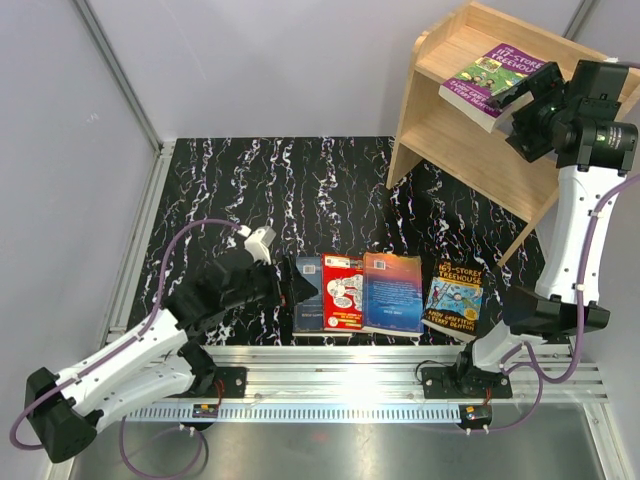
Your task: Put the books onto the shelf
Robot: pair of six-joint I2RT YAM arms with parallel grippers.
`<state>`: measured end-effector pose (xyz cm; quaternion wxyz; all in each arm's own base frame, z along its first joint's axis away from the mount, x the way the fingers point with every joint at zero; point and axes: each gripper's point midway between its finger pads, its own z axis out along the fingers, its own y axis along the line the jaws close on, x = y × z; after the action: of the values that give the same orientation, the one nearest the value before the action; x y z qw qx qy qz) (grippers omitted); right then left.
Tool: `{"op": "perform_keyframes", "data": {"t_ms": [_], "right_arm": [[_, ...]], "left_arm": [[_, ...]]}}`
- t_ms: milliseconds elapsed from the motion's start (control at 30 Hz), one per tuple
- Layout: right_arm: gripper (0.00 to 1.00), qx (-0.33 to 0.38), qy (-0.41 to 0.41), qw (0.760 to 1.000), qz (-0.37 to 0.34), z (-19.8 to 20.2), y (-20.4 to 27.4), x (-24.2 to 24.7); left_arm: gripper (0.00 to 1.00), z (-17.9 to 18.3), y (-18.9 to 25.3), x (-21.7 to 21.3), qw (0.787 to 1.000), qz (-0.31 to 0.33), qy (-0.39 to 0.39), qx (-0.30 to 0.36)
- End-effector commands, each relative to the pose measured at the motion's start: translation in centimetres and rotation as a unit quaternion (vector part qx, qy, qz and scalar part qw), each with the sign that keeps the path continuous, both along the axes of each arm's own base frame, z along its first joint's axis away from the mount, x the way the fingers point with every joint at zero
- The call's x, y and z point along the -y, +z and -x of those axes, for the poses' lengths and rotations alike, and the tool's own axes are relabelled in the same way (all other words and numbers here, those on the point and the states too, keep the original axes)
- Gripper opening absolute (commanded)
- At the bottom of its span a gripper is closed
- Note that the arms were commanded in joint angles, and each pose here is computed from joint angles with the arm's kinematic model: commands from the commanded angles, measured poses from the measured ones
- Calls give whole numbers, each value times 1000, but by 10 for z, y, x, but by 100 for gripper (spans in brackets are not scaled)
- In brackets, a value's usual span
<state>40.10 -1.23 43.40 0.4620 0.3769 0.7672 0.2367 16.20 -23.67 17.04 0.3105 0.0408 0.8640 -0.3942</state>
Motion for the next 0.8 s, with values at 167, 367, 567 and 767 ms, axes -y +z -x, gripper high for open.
{"op": "perform_keyframes", "data": {"t_ms": [167,367,567,767], "right_arm": [[100,57,13,998,17,12,29,-4],[91,179,5,984,15,39,83,-11],[54,194,-31,980,42,56,97,1],[49,176,-44,982,53,41,90,10]], "left_arm": [[99,2,3,11,1000,21,-15,1],[99,3,1,10,1000,18,-14,2],[99,2,0,10,1000,16,-14,1],[99,1,-1,13,1000,16,-18,-1]]}}
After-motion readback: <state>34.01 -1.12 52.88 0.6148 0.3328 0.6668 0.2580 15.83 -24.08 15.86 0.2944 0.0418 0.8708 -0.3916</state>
